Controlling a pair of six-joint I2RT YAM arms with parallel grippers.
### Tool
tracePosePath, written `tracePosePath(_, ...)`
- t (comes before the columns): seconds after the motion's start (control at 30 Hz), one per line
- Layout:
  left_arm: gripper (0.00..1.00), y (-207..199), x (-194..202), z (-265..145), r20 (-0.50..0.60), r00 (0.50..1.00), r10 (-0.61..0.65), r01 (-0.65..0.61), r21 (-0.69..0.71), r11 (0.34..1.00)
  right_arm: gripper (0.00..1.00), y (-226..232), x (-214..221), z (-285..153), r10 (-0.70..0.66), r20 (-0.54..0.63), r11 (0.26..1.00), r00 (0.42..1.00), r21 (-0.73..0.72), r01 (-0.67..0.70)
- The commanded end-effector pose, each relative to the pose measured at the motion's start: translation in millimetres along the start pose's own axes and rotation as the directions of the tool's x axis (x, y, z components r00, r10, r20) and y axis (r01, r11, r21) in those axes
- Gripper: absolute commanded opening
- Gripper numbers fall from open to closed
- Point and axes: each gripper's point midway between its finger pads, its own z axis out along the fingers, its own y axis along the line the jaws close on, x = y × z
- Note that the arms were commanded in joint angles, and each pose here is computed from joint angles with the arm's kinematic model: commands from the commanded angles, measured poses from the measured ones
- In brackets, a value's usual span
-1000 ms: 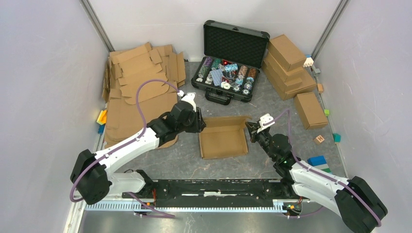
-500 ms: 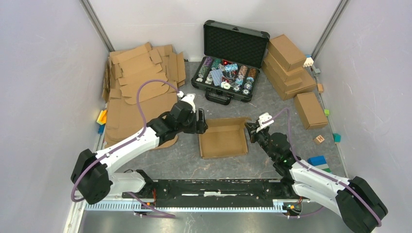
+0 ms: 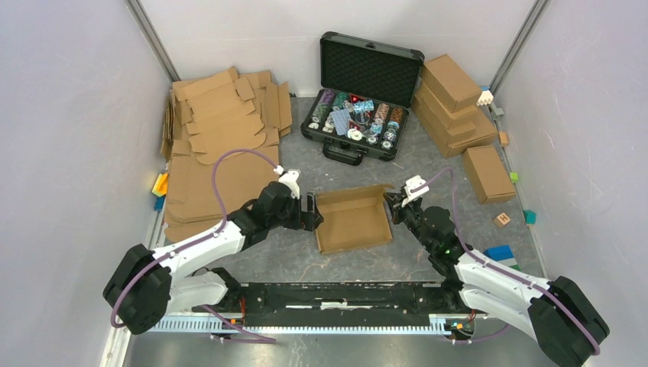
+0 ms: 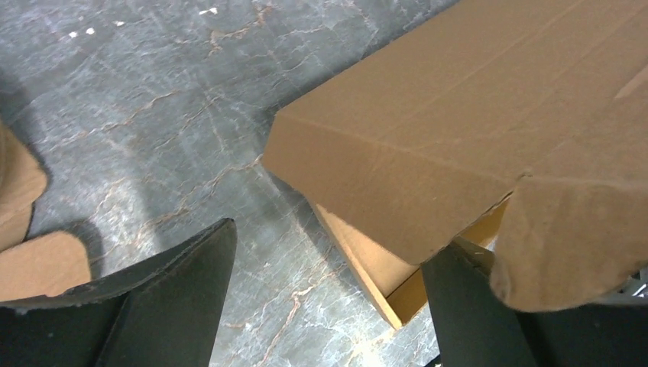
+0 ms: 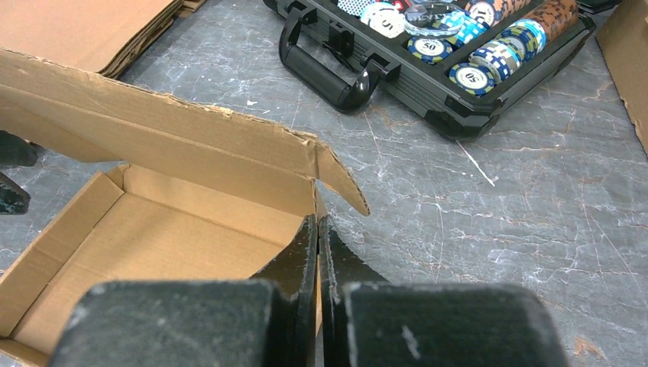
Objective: Fold the paper box
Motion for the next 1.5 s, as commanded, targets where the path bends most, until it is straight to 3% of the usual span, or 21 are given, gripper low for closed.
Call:
tracePosePath(0.0, 0.88, -17, -22, 9, 0.097, 0.993, 0.07, -0.079, 0.092, 0.993, 0.0, 4, -7, 4, 0.017, -0.005, 1.0, 1.0, -0.014, -0.017)
tracePosePath(0.27, 0.8, -7, -18, 20, 0.124, 0.984, 0.13, -0.14, 0.073, 0.987, 0.0, 7, -9, 5, 0.019, -0.007, 0.999, 1.0, -0.025, -0.019)
tracePosePath(0.3, 0.78, -7, -19, 20, 0.125, 0.982, 0.142, -0.151, 0.069, 0.986, 0.0, 7, -9, 5, 0.018, -0.008, 0.999, 1.0, -0.028, -0.018)
tracePosePath(0.4, 0.58, -11, -19, 21, 0.117, 0.981, 0.154, -0.164, 0.087, 0.983, 0.0, 7, -9, 5, 0.018, -0.009, 0.999, 1.0, -0.029, -0.018)
tracePosePath(0.53, 0.54, -13, -23, 19, 0.124, 0.978, 0.166, -0.178, 0.09, 0.98, 0.0, 9, -9, 5, 0.022, -0.006, 0.999, 1.0, -0.036, -0.022)
tracePosePath(0.67, 0.44, -15, -26, 15, 0.138, 0.974, 0.18, -0.194, 0.097, 0.976, 0.0, 7, -11, 5, 0.02, -0.009, 0.999, 1.0, -0.027, -0.02)
tracePosePath(0.73, 0.47, -13, -28, 10, 0.139, 0.976, 0.165, -0.178, 0.082, 0.981, 0.0, 6, -12, 6, 0.017, -0.015, 1.0, 1.0, -0.022, -0.017)
tracePosePath(0.83, 0.66, -14, -27, 0, 0.163, 0.976, 0.142, -0.159, 0.093, 0.983, 0.0, 4, -12, 8, 0.01, -0.031, 1.0, 0.999, -0.01, -0.01)
tracePosePath(0.9, 0.84, -20, -28, -8, 0.194, 0.968, 0.159, -0.188, 0.137, 0.973, 0.0, 4, -11, 8, 0.008, -0.038, 1.0, 0.999, -0.004, -0.008)
tracePosePath(1.0, 0.9, -20, -33, -17, 0.235, 0.95, 0.203, -0.24, 0.138, 0.961, 0.0, 4, -11, 8, 0.01, -0.037, 1.0, 0.999, -0.006, -0.01)
tracePosePath(1.13, 0.9, -19, -41, -19, 0.275, 0.916, 0.292, -0.333, 0.115, 0.936, 0.0, 4, -9, 8, 0.011, -0.039, 1.0, 0.999, -0.009, -0.011)
tracePosePath(1.27, 0.79, -28, -47, -15, 0.282, 0.912, 0.296, -0.346, 0.144, 0.927, 0.0, 5, -9, 9, 0.014, -0.039, 1.0, 0.999, -0.012, -0.015)
tracePosePath(1.47, 0.45, -19, -56, -11, 0.224, 0.95, 0.219, -0.239, 0.067, 0.969, 0.0, 7, -12, 9, 0.022, -0.031, 1.0, 0.999, -0.019, -0.022)
